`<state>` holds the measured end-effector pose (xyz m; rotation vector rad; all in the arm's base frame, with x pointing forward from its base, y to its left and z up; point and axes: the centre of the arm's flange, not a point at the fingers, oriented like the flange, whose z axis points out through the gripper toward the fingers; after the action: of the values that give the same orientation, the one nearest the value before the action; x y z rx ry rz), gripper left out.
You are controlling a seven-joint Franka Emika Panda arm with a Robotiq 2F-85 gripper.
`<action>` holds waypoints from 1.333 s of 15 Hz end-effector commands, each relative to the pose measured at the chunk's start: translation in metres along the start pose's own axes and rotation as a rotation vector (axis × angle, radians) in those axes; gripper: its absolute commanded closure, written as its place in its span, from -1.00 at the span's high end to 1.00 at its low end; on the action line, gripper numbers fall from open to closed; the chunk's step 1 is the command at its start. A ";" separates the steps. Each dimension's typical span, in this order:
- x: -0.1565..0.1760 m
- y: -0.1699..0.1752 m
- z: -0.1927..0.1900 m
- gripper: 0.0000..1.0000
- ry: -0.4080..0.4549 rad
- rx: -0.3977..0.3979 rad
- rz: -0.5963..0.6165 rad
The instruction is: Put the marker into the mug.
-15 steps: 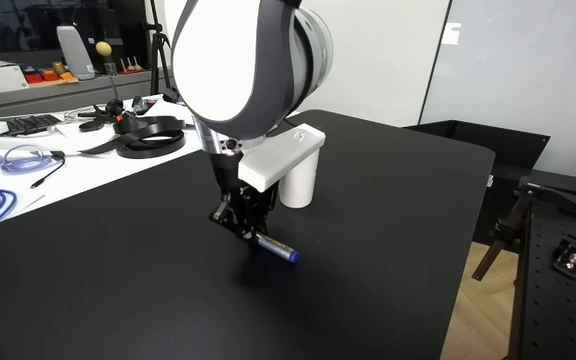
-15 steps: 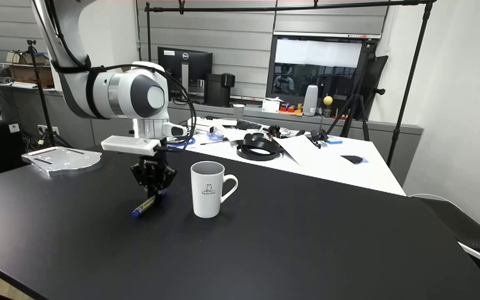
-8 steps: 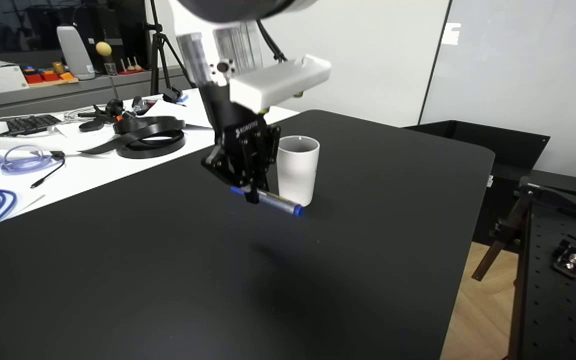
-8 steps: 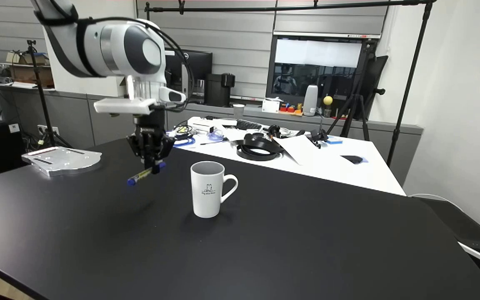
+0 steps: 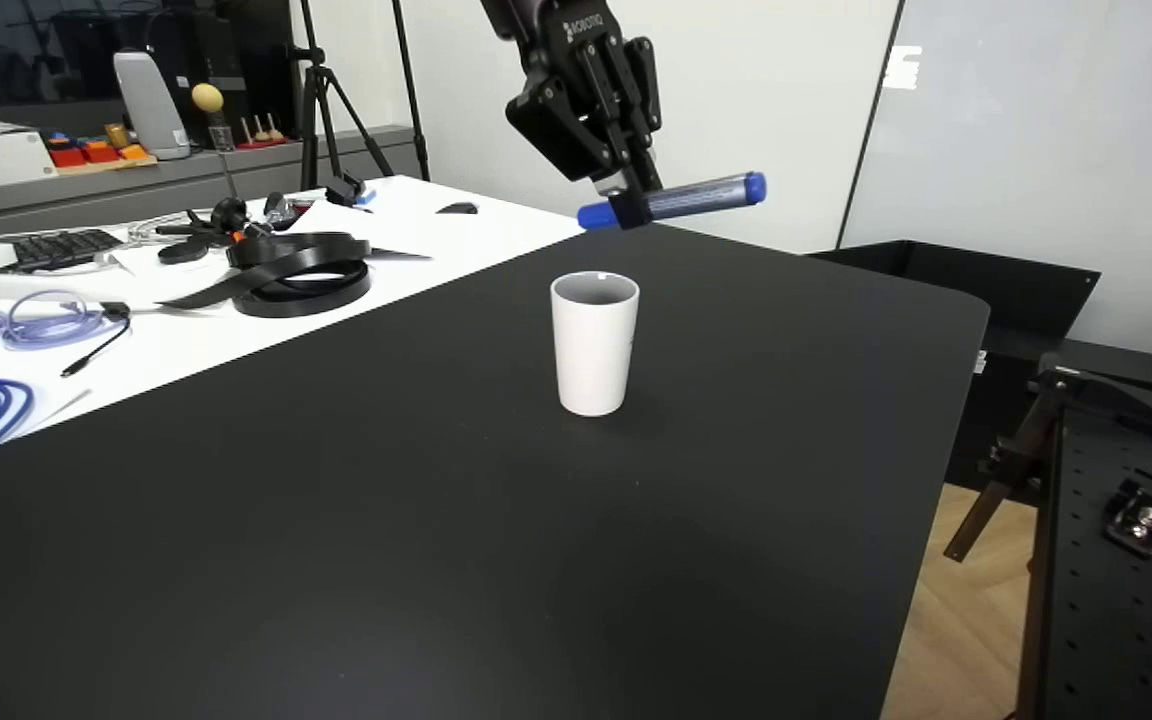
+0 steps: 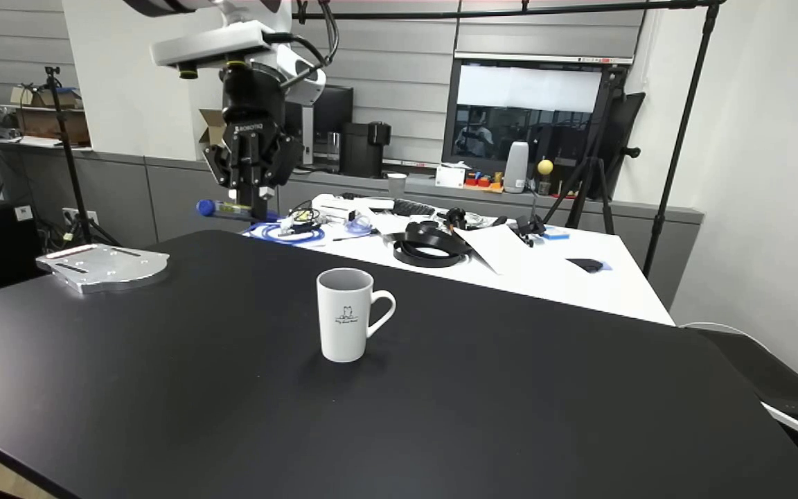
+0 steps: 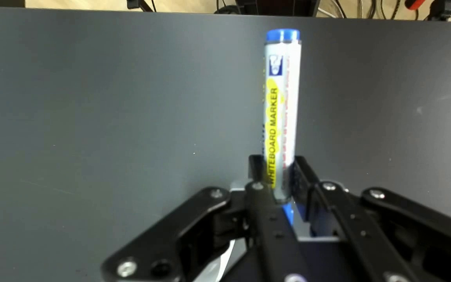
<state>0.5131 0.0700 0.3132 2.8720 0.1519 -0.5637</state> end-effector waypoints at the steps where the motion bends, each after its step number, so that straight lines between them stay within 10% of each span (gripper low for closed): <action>1: 0.001 0.001 0.001 -0.59 0.005 0.002 0.001; 3: 0.001 -0.004 0.004 -0.59 0.002 0.001 -0.008; 4: 0.001 -0.006 0.005 -0.90 0.001 0.000 -0.012; 20: 0.079 0.099 0.024 -0.90 -0.406 0.010 -0.012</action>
<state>0.5594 -0.0195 0.2825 2.6993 0.1142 -1.0760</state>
